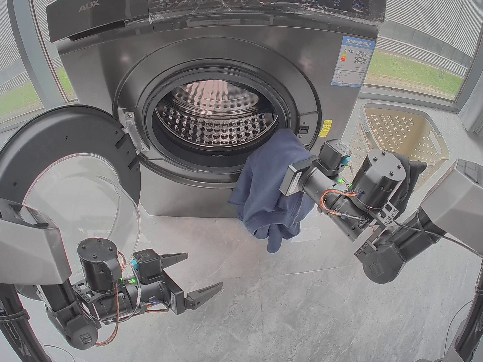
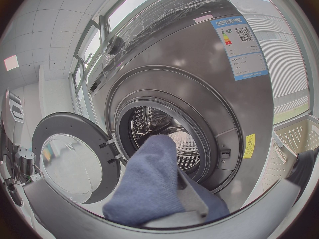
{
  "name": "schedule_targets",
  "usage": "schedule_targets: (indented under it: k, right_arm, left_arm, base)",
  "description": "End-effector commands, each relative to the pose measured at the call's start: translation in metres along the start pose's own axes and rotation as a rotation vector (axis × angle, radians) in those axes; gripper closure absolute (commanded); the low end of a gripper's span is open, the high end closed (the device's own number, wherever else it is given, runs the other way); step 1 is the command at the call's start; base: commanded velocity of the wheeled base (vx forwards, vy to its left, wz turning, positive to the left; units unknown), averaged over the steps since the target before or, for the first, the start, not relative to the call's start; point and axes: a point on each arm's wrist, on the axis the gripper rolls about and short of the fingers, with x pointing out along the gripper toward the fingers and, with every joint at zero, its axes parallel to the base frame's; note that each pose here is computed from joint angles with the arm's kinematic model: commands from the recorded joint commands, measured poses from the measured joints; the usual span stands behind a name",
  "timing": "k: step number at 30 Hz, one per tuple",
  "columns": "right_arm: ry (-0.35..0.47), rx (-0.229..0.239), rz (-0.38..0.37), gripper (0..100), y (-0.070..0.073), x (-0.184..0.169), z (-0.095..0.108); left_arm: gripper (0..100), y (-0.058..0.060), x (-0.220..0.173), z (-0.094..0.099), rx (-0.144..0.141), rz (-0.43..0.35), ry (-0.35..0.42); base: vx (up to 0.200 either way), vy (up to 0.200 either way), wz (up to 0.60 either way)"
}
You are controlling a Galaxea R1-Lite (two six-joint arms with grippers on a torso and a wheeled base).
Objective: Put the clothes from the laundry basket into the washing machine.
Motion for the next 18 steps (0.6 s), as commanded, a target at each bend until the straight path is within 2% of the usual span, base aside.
schedule_targets:
  k: [1,4,6,9,16,18]
  right_arm:
    - [0.004,0.003,0.011,100,0.004,-0.001,-0.001]
    - [-0.001,0.007,0.021,100,0.009,-0.001,0.001]
    - [0.000,0.007,0.021,100,0.009,0.000,0.001]
    - [0.006,0.012,0.039,100,0.016,-0.001,-0.001]
    - [0.009,0.020,0.062,100,0.026,-0.001,-0.002]
    - [0.005,0.023,0.042,100,0.029,0.000,-0.002]
  left_arm:
    - [0,0.001,0.007,0.000,0.003,-0.003,-0.006]
    - [0,0.000,0.023,0.015,0.012,-0.025,-0.081]
    - [0,0.000,0.035,0.020,0.006,-0.035,-0.109]
    - [0,-0.008,0.058,0.031,0.006,-0.076,-0.166]
    - [0,-0.014,0.093,0.026,0.005,-0.120,-0.182]
    - [0,-0.013,0.100,0.026,0.008,-0.120,-0.193]
  base:
    - [0.000,0.000,0.00]
    - [0.000,0.000,0.00]
    - [0.000,0.000,0.00]
    - [0.000,0.000,0.00]
    - [0.000,0.000,0.00]
    - [0.000,0.000,0.00]
